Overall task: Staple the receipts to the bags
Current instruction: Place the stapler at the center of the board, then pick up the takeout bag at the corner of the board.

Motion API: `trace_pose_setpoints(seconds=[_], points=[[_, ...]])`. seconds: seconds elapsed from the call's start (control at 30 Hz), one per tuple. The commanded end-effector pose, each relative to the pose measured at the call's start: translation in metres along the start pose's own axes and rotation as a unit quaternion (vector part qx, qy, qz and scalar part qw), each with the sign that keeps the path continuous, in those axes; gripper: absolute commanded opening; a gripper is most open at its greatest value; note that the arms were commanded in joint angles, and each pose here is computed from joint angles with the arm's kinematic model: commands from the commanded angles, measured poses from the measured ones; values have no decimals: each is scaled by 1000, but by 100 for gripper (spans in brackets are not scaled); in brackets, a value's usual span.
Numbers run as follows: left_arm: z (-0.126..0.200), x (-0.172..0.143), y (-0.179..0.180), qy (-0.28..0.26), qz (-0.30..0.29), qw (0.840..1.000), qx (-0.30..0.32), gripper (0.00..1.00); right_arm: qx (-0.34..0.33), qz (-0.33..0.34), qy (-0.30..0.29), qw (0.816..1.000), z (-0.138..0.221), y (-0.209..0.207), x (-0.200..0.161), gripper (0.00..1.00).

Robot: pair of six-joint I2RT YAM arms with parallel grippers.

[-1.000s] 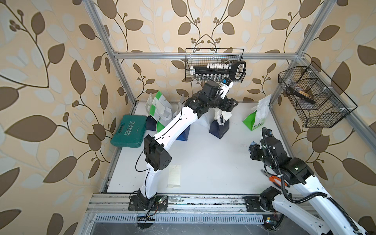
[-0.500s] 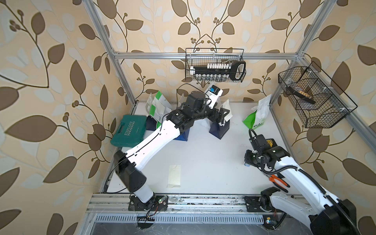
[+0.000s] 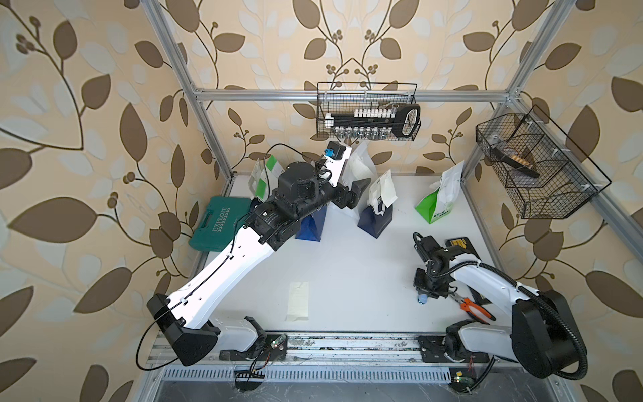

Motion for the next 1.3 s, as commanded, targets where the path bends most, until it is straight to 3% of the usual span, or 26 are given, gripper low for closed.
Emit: trace_pose_setpoints(seconds=[0.0, 0.27, 0.37, 0.5, 0.67, 0.8, 1.03, 1.27], points=[[4, 10, 4, -23, -20, 999, 23, 89, -16, -10, -1, 1000, -3, 0, 5, 25], [2, 8, 6, -20, -26, 999, 31, 91, -7, -7, -2, 1000, 6, 6, 11, 48], [2, 8, 8, -20, -31, 999, 40, 91, 8, 0, -37, 999, 36, 7, 18, 59], [3, 6, 12, -22, -35, 997, 60, 91, 22, 8, -145, 989, 106, 6, 47, 68], [8, 3, 14, -30, -34, 997, 65, 92, 44, -61, -309, 948, 192, -13, 111, 72], [8, 2, 15, -23, -40, 996, 71, 92, 20, -83, -393, 915, 222, -21, 159, 73], [11, 2, 11, -28, -59, 996, 69, 92, 57, -86, -458, 883, 236, -9, 218, 74], [11, 1, 4, -31, -60, 997, 44, 92, 71, -104, -462, 878, 230, -5, 262, 75]])
Point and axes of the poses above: each gripper's point midway between its finger pads, its own z axis back along the fingers, its own y axis along the line the jaws close on, x = y × z, the point moved 8 cm from there along z, back along the fingers, and after that the axes turned 6 degrees about z, right-handed, at the moved point
